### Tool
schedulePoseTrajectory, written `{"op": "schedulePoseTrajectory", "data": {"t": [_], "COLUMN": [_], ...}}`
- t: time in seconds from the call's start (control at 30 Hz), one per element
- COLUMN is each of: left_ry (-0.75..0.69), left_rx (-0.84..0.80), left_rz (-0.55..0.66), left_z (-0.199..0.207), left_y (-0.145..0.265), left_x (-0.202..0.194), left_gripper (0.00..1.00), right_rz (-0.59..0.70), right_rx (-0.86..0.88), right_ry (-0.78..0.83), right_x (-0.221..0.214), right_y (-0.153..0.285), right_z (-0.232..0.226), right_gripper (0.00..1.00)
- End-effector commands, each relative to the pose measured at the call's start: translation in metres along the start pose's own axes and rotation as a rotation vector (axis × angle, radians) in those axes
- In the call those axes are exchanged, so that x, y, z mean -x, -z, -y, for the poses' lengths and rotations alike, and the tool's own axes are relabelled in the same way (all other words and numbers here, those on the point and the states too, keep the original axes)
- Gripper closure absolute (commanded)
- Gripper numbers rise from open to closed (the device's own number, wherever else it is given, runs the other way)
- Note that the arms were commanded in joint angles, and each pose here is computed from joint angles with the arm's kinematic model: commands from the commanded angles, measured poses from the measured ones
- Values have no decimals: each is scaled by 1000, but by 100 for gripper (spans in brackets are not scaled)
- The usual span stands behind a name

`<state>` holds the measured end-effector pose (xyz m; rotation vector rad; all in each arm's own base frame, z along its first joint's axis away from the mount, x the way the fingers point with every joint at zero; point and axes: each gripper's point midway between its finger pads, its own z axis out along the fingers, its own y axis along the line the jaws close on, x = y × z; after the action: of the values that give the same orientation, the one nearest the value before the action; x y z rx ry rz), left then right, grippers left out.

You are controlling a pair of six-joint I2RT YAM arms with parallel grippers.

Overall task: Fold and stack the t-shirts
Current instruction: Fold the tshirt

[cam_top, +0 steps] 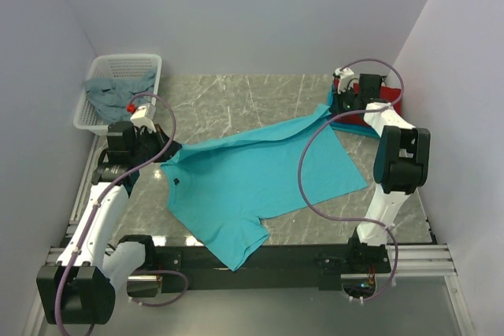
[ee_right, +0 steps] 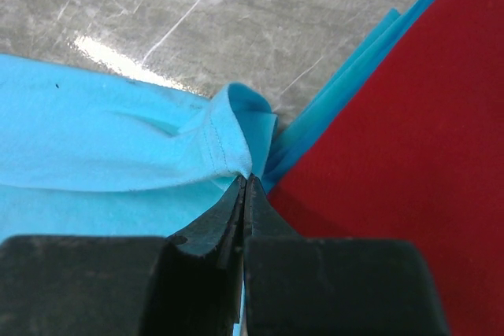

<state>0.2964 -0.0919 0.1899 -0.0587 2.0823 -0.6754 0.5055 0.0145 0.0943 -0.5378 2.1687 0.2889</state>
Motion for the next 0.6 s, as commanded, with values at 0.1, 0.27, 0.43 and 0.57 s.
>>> {"op": "schedulePoseTrajectory", "data": {"t": [0.1,0.27,0.43,0.57], "left_ry": [-5,-7,-9,-14], "left_rx": [-5,-1,-7,-13], "left_rz": [13,8,1,0], "left_z": [2,0,1,2], "left_y": [4,4,4,4], "left_x": [1,-2,-4,-5], "left_gripper": [100,100,100,100], "right_rz": [81,58,27,6], "right_rx": [-32,-32,-42,-68], "right_ry": [60,72,114,113], "right_x": [31,18,2,-17], "right_y": [23,28,41,58], "right_z": [5,1,-4,-5], "right_gripper": [99,95,71,62]}}
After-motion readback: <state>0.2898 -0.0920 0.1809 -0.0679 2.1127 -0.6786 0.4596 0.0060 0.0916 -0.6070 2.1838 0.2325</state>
